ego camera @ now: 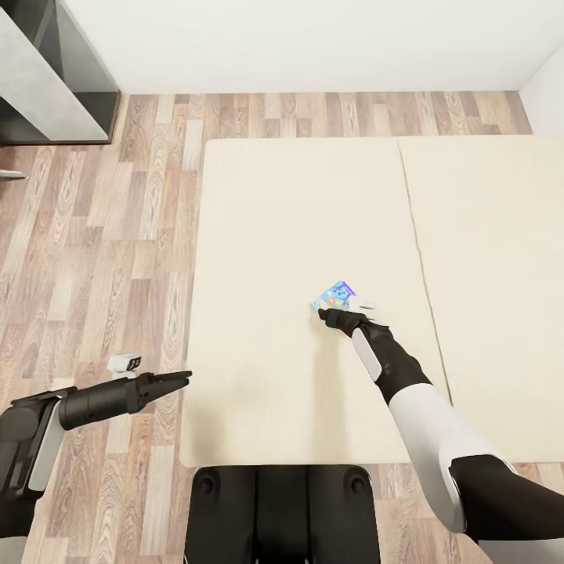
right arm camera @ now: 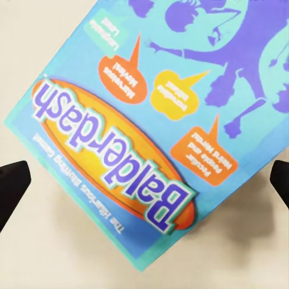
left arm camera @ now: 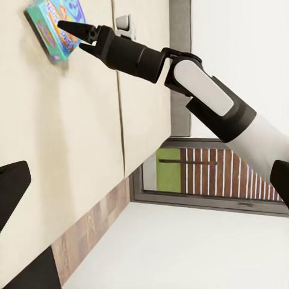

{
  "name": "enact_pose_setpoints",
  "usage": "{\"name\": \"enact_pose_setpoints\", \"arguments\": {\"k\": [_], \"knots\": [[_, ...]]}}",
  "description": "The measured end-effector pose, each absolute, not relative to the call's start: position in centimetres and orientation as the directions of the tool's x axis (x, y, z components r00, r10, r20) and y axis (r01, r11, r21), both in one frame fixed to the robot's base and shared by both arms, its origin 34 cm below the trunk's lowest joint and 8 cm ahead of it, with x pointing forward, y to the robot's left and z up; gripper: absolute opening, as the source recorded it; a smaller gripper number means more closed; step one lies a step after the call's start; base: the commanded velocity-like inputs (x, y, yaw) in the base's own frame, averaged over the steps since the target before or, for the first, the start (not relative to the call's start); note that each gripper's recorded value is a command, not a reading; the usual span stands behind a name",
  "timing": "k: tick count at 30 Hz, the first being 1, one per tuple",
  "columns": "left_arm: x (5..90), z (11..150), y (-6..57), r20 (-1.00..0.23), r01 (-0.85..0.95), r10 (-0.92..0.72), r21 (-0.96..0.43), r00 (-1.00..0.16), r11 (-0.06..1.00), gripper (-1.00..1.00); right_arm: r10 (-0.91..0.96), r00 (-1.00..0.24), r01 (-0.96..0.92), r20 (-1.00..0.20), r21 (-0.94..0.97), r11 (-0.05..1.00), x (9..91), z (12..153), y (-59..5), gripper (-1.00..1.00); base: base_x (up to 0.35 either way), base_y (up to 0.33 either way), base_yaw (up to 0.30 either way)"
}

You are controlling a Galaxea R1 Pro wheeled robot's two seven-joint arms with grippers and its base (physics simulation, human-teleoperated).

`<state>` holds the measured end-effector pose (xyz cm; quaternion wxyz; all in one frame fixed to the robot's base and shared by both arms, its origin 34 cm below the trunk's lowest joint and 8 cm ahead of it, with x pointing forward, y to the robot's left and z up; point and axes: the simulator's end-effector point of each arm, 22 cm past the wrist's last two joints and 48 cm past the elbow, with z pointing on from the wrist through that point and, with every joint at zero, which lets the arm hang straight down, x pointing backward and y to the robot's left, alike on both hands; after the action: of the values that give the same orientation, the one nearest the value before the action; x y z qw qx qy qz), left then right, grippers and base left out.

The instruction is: Put all the toys in the child's room - the three board games (two on the bed and one on the table), the two jigsaw puzzles on the table, and the tennis ball on the table - inside the toy box on the table in the child's room.

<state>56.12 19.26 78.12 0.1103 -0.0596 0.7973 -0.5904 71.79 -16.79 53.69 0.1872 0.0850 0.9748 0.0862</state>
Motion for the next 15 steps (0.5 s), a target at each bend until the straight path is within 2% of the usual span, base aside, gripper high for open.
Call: {"name": "enact_pose_setpoints", "arguments": {"k": [6, 15], "knots": [[56.17, 78.18, 19.26, -0.108, 0.038, -0.224, -0.954, -0.969, 0.297, 1.00, 0.197, -0.915, 0.133, -0.351, 0.198, 0.971, 71.81, 53.68, -16.96, 1.00, 0.000, 0.145, 0.000], [56.17, 78.20, 19.22, -0.108, 0.038, -0.224, -0.954, -0.969, 0.296, 1.00, 0.195, -0.917, 0.133, -0.346, 0.197, 0.971, 71.77, 53.66, -16.96, 1.00, 0.000, 0.070, 0.000]]}}
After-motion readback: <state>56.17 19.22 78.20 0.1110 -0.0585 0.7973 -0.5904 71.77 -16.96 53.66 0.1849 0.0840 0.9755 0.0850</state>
